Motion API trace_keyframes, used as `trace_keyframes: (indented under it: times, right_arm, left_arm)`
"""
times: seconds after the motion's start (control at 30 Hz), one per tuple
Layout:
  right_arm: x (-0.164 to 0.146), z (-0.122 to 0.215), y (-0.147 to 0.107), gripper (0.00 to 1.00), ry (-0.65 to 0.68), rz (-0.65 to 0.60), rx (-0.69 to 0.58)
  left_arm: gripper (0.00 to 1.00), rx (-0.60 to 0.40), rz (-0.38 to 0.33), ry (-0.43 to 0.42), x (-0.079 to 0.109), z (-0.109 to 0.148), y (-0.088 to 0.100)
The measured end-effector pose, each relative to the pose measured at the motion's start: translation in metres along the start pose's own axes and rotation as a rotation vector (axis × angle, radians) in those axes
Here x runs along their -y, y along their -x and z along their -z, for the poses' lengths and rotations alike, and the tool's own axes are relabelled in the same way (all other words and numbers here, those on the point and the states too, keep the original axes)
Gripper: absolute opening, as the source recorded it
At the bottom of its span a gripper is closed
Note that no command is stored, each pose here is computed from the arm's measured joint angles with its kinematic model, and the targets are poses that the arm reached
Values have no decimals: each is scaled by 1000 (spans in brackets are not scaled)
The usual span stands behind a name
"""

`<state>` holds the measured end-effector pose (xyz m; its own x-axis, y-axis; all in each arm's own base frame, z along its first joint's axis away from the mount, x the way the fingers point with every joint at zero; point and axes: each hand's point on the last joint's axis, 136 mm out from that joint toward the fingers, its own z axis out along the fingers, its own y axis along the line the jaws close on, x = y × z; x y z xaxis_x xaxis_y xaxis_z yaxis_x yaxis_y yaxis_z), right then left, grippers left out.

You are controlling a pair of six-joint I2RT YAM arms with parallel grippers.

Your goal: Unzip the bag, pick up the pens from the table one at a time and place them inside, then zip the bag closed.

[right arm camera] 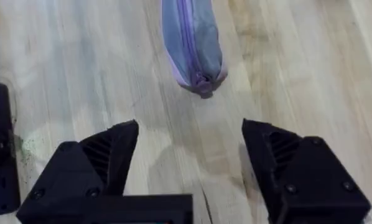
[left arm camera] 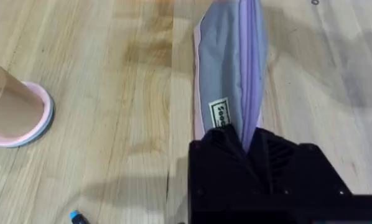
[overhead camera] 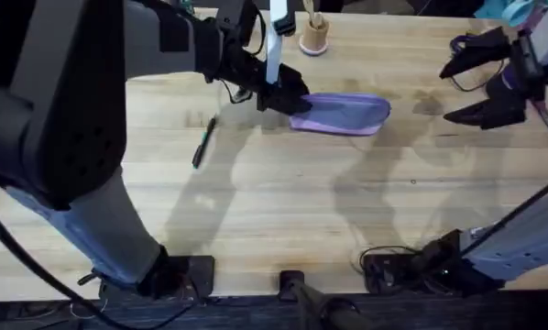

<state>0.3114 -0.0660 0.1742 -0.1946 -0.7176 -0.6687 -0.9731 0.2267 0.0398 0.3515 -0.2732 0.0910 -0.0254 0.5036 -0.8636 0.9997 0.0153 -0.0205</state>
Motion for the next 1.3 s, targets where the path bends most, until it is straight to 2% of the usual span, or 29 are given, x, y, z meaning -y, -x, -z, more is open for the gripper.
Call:
trace_keyframes:
  times: [0.8,1.3]
  right_arm:
    - [11,-71,-10,996,208,14,13]
    - [14,-105,-18,996,288,18,18]
  left_arm:
    - [42,0,-1,0,0,0,0]
    - [42,0,0,0,0,0,0]
